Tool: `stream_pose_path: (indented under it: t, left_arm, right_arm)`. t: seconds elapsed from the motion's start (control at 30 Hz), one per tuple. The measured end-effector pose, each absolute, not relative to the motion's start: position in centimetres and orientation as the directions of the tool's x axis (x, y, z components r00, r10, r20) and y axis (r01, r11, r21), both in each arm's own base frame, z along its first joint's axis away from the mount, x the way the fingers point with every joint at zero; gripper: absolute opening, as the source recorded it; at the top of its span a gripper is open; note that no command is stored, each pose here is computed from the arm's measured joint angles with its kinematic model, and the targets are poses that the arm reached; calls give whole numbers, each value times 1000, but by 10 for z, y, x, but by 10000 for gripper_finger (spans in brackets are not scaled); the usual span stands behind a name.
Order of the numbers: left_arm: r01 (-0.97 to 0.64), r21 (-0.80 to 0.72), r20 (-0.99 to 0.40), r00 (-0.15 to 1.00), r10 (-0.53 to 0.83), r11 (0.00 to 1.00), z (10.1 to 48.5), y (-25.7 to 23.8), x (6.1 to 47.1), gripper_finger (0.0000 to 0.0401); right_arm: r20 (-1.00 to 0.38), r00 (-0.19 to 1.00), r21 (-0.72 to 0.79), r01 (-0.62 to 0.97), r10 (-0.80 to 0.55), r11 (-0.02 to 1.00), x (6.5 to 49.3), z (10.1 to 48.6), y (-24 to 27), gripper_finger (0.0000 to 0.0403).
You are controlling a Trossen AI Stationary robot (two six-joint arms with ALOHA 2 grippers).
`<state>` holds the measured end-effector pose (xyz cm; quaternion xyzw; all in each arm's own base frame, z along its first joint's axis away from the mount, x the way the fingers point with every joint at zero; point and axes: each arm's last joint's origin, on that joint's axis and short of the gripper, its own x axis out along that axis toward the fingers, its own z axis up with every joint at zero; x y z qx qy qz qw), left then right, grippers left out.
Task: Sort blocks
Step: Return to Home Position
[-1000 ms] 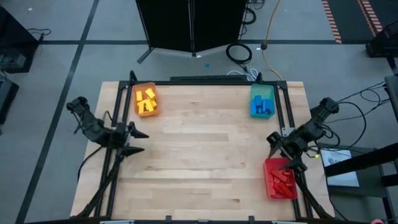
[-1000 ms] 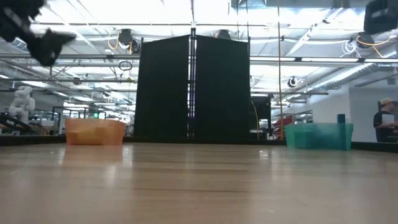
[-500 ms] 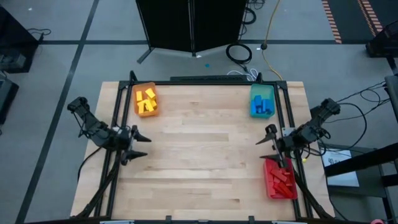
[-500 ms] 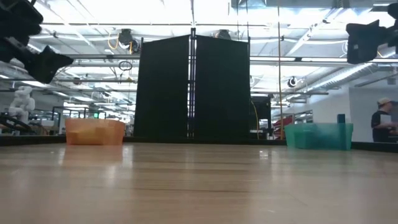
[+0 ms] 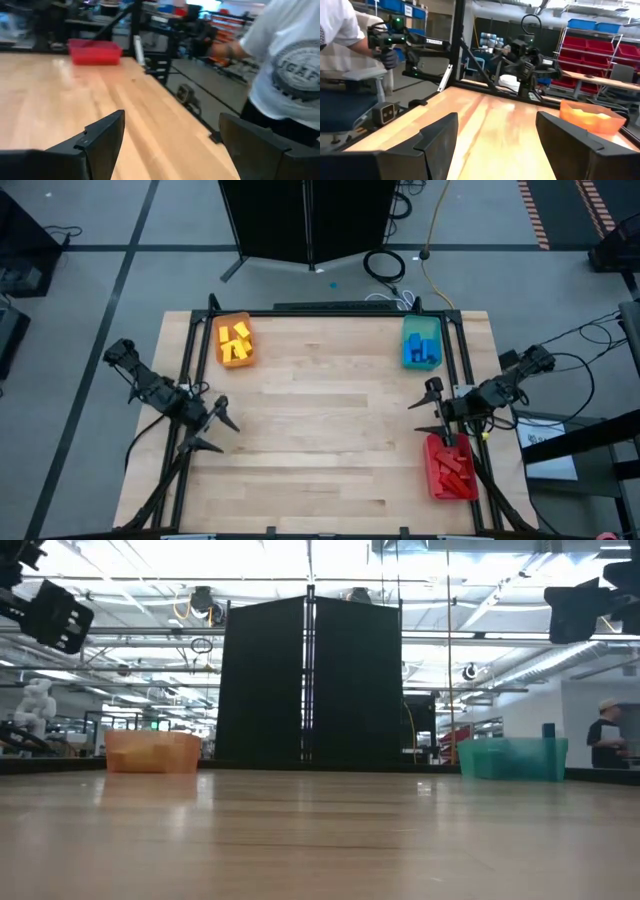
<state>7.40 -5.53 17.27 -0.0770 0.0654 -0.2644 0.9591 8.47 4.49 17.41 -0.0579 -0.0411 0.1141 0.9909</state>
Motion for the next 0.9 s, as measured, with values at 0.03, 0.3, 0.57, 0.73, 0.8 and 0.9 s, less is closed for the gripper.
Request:
stream_pose_path:
  t: [0.03, 0.3, 0.57, 0.73, 0.8, 0.9]
  left_arm:
    - [518, -178, -87, 839, -538, 837, 171, -57, 75, 318]
    - [623, -139, -3, 777, -630, 769, 165, -62, 77, 318]
    - [517, -80, -6, 855, -519, 853, 165, -51, 85, 318]
    - [412, -55, -7, 911, -413, 910, 165, -41, 90, 318]
    - [367, -40, -8, 930, -368, 929, 165, -36, 92, 318]
    - [303, -28, -9, 953, -303, 953, 165, -30, 94, 318]
  right_arm:
    - [67, 971, -125, -218, 228, 968, 85, 174, 44, 256]
    - [61, 977, -157, -191, 202, 969, 87, 174, 41, 256]
    - [61, 991, -226, -104, 120, 969, 90, 174, 34, 256]
    - [60, 998, -261, -18, 35, 965, 93, 173, 26, 256]
    - [55, 998, -271, -16, 32, 962, 94, 173, 23, 256]
    - [43, 997, -256, -58, 71, 965, 95, 172, 20, 256]
